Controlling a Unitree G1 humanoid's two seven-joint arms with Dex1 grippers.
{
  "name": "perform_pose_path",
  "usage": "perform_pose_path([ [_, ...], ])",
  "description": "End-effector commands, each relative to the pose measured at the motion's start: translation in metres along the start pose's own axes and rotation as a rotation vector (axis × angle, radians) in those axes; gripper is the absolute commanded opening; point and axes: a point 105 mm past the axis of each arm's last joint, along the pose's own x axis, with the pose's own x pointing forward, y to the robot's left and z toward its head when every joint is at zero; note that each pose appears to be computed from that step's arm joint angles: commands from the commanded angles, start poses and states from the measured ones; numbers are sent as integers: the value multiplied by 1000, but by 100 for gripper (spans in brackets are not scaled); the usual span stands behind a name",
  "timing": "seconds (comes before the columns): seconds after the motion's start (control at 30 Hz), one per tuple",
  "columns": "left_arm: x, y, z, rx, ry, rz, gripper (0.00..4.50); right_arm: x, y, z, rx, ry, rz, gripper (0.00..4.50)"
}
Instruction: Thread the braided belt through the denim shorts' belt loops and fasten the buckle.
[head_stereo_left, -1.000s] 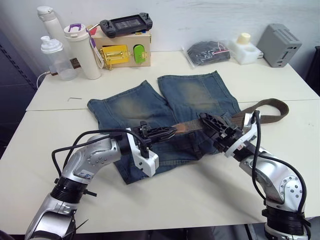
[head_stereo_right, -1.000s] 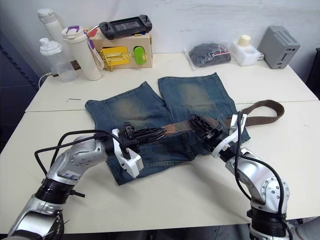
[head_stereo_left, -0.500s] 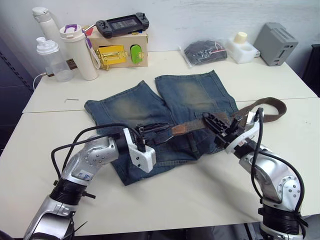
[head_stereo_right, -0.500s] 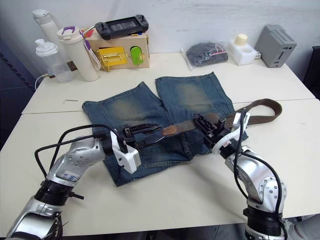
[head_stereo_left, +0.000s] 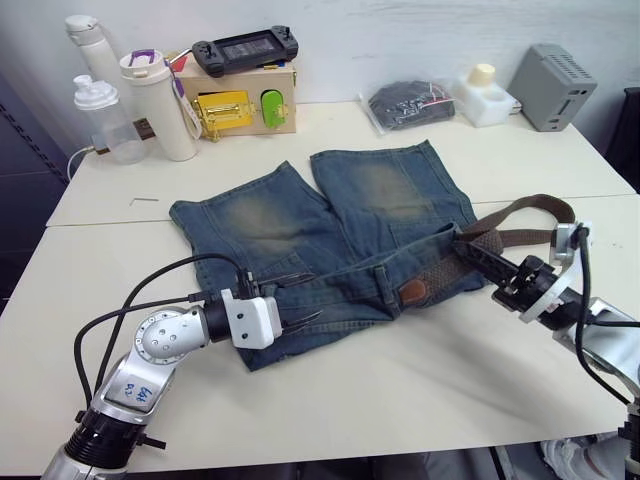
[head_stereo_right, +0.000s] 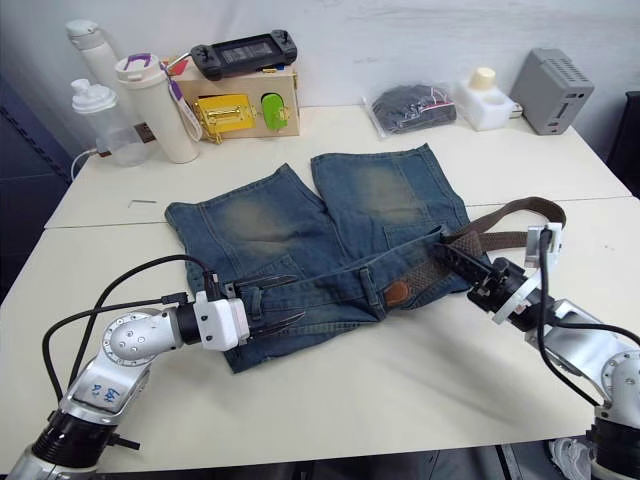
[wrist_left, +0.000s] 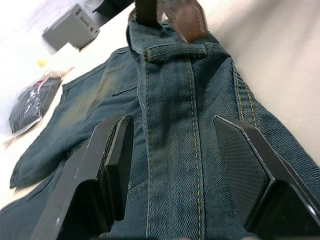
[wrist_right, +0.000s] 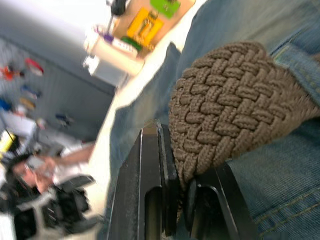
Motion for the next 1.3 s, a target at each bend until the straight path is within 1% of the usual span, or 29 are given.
perform_pose_path([
  [0.03,-1,8,11,21,-23,47,285,8,7,5,-116,-44,29,0],
  [0.17,-1,9,12,13,-18,55,285,13,1,9,-163,-97,8,0],
  [0.33,-2,9,12,12,-10,59,285,17,6,15,-160,-153,37,0],
  [0.53,-1,7,11,19,-4,53,285,28,9,12,-139,-157,54,0],
  [0.63,0,6,11,20,-4,51,285,33,10,5,-147,-144,53,0],
  [0.73,0,6,11,21,-3,50,285,37,7,7,-135,-170,40,0],
  [0.93,0,6,10,21,-3,51,285,48,7,3,-136,-182,31,0],
  [1.17,2,5,11,20,-4,54,285,56,0,0,-123,-190,1,0],
  [1.3,2,6,11,21,-3,55,285,53,-8,2,-118,-199,-30,0],
])
